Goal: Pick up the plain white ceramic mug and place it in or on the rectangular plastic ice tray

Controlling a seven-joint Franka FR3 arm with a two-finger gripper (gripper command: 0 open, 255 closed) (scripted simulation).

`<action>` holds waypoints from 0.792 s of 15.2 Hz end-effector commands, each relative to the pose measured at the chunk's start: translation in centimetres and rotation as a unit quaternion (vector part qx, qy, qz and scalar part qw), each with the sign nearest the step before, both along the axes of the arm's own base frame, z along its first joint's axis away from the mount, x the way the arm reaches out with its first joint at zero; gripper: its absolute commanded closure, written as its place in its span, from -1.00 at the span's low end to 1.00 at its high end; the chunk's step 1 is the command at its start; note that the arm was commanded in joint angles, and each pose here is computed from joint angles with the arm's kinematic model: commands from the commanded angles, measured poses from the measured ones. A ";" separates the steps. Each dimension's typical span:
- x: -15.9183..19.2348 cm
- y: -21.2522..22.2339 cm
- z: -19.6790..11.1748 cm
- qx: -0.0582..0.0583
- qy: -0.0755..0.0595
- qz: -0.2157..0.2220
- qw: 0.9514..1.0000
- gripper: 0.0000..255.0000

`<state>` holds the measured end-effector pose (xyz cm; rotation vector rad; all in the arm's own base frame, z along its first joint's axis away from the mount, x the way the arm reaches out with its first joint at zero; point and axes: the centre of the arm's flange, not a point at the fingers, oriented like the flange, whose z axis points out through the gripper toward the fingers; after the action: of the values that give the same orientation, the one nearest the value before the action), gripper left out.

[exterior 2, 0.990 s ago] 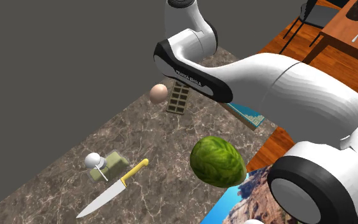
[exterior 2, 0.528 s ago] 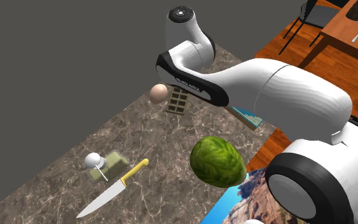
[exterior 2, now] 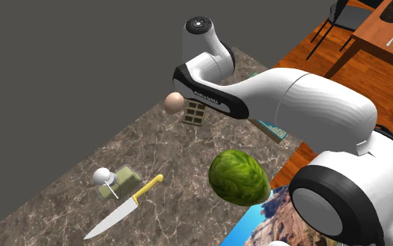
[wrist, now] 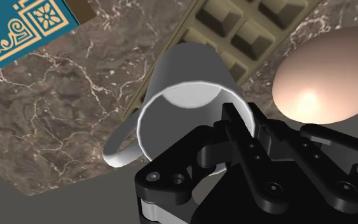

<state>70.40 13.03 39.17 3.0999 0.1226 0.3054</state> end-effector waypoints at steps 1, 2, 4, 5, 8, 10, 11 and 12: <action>0.0 0.0 -0.2 0.000 0.001 0.000 1.000 1.00; 0.0 0.0 -0.2 0.000 0.001 0.000 1.000 1.00; 0.0 0.0 -0.2 0.000 0.001 0.000 1.000 1.00; 0.0 0.0 -0.2 0.000 0.001 0.000 1.000 -1.00; 0.1 0.0 -0.2 0.000 0.001 0.000 1.000 -1.00; 0.0 0.0 -0.2 0.000 0.001 0.000 1.000 -1.00; -0.3 0.0 1.1 0.000 0.001 0.000 1.000 -1.00; -0.5 0.0 2.4 0.000 0.001 0.000 1.000 -1.00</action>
<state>70.07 12.97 40.57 3.1000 0.1221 0.3015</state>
